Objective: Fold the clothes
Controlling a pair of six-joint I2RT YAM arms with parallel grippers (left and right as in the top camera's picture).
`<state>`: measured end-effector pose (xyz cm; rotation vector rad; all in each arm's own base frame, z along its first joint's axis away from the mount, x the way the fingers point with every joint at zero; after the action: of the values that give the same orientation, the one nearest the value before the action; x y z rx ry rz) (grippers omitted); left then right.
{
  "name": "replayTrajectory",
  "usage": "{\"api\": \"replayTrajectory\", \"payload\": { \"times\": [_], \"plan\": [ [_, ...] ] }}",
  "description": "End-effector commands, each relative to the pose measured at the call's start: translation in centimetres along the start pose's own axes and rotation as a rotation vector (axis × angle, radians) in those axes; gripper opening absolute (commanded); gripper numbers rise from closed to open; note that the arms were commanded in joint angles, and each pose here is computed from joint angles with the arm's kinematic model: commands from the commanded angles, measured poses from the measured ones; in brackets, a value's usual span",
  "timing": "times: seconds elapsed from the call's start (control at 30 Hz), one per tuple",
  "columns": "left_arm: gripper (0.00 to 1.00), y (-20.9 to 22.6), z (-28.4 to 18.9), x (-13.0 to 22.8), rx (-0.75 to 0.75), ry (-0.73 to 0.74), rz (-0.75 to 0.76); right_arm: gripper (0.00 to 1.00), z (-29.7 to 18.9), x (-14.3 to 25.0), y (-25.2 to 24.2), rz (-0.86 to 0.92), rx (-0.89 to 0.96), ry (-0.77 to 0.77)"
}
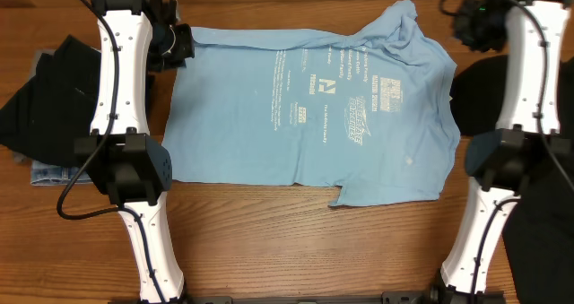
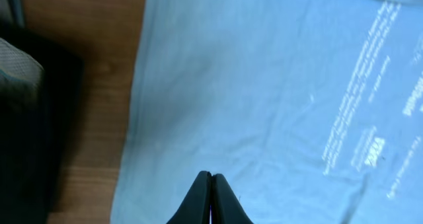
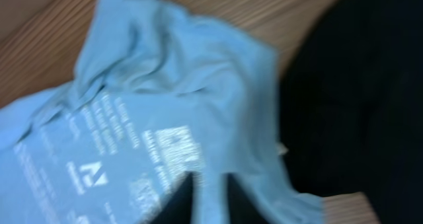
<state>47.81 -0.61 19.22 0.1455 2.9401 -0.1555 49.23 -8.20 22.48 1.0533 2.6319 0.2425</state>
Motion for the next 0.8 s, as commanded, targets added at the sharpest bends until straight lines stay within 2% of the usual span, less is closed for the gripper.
{"api": "replayTrajectory", "payload": {
  "times": [0.0, 0.1, 0.13, 0.17, 0.2, 0.23, 0.33, 0.5, 0.77],
  "plan": [
    [0.04, -1.5, -0.9, 0.4, 0.055, 0.001, 0.002, 0.04, -1.0, -2.5, -4.6, 0.048, -0.027, 0.003],
    [0.05, -1.8, -0.9, 0.2, 0.056, -0.003, 0.009, 0.04, 1.7, -2.1, -6.9, 0.023, -0.051, 0.109],
    [0.08, -1.9, -0.9, 0.2, 0.056, -0.003, 0.01, 0.04, 2.5, -2.0, -7.5, 0.024, -0.049, 0.125],
    [0.12, -1.9, -0.9, 0.2, 0.056, -0.003, 0.011, 0.04, 3.5, -1.9, -8.0, 0.022, -0.051, 0.144],
    [0.23, -1.9, -0.9, 0.3, 0.055, -0.002, 0.011, 0.04, 4.8, -1.7, -8.4, 0.004, -0.065, 0.166],
    [0.28, -1.9, -0.9, 0.3, 0.055, 0.0, 0.011, 0.04, 6.0, -1.3, -8.4, -0.035, -0.101, 0.191],
    [0.29, -1.8, -0.8, 0.3, 0.052, 0.0, 0.011, 0.04, 8.7, -0.3, -8.3, -0.09, -0.167, 0.229],
    [0.31, -1.5, -0.8, 0.3, 0.031, 0.001, 0.011, 0.04, 11.9, 0.4, -9.2, -0.092, -0.159, 0.231],
    [0.31, -1.2, -0.8, 0.2, 0.009, -0.004, 0.012, 0.04, 16.0, 0.8, -13.1, -0.073, 0.024, 0.17]
  ]
}}
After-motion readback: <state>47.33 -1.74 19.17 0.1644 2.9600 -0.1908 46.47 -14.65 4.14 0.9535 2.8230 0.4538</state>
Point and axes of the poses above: each gripper's point midway between its finger pads, its own z axis out along the fingers, its own y axis along the line the jaws close on, x = y × z, the point moved 4 cm from there along -z, back along the fingers, and after that the axes turned 15 degrees about z, right-handed, at the moved point
